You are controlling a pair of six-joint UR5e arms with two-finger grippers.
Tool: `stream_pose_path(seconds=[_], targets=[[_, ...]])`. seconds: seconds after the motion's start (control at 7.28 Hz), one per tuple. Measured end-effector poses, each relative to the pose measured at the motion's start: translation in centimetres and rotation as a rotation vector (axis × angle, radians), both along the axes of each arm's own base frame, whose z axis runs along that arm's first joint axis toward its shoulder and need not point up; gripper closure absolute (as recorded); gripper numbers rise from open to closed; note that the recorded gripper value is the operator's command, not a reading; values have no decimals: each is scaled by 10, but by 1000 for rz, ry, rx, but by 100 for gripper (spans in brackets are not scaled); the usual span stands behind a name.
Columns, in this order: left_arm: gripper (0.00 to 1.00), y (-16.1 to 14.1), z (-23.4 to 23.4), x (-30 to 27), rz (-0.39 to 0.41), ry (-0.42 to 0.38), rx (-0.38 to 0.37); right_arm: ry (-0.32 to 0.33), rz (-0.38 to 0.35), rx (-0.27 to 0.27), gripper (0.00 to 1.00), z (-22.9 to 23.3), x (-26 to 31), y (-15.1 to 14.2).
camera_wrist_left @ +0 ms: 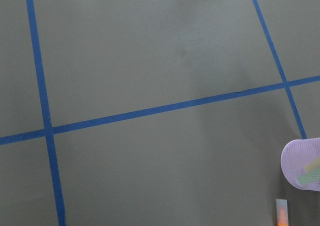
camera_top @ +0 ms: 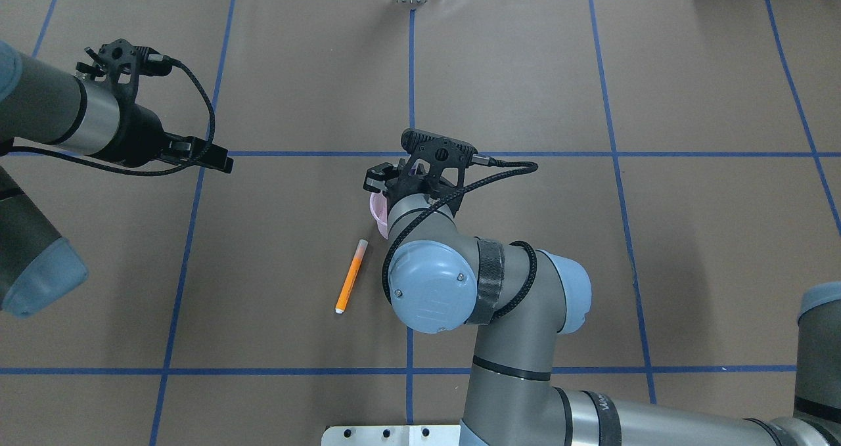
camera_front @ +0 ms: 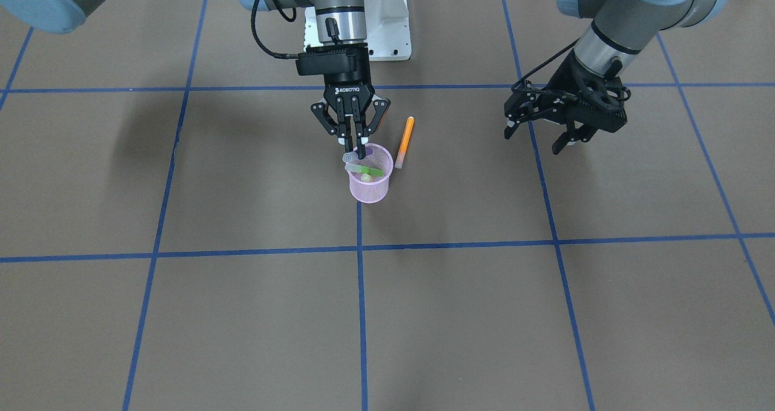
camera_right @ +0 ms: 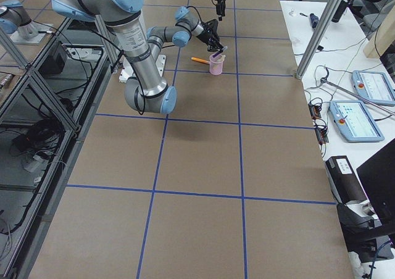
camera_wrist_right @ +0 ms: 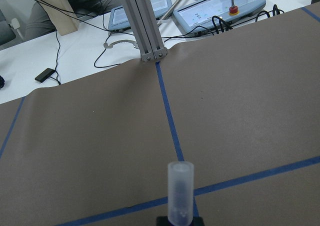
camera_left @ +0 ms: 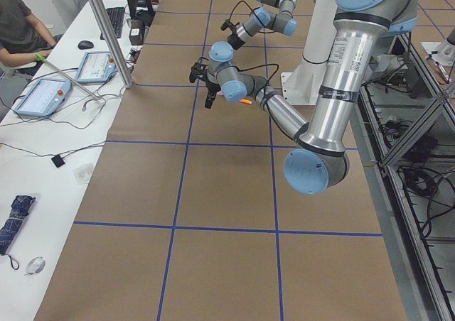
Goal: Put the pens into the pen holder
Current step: 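Lower the purple pen into the cup and open the right gripper, then withdraw the right arm while the left gripper reaches the orange pen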
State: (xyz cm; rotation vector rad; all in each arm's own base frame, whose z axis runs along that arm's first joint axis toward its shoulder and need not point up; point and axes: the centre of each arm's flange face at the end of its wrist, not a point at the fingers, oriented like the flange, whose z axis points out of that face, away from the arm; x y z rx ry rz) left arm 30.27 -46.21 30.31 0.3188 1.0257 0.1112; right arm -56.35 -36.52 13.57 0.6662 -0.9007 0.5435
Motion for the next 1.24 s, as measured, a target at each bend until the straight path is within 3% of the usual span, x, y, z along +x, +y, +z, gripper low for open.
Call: stream_pose_path(seconds=[0.27, 0.55, 0.96, 1.24], targets=[[0, -1, -1, 1, 0, 1, 2, 2, 9, 17, 0, 1, -1, 8], [4, -11, -9, 12, -2, 6, -4, -39, -41, 4, 0, -5, 30, 1], [7, -6, -51, 69, 82, 37, 47, -11, -233, -87, 0, 41, 135, -60], [7, 20, -60, 118, 204, -61, 135, 54, -343, -141, 0, 88, 195, -101]])
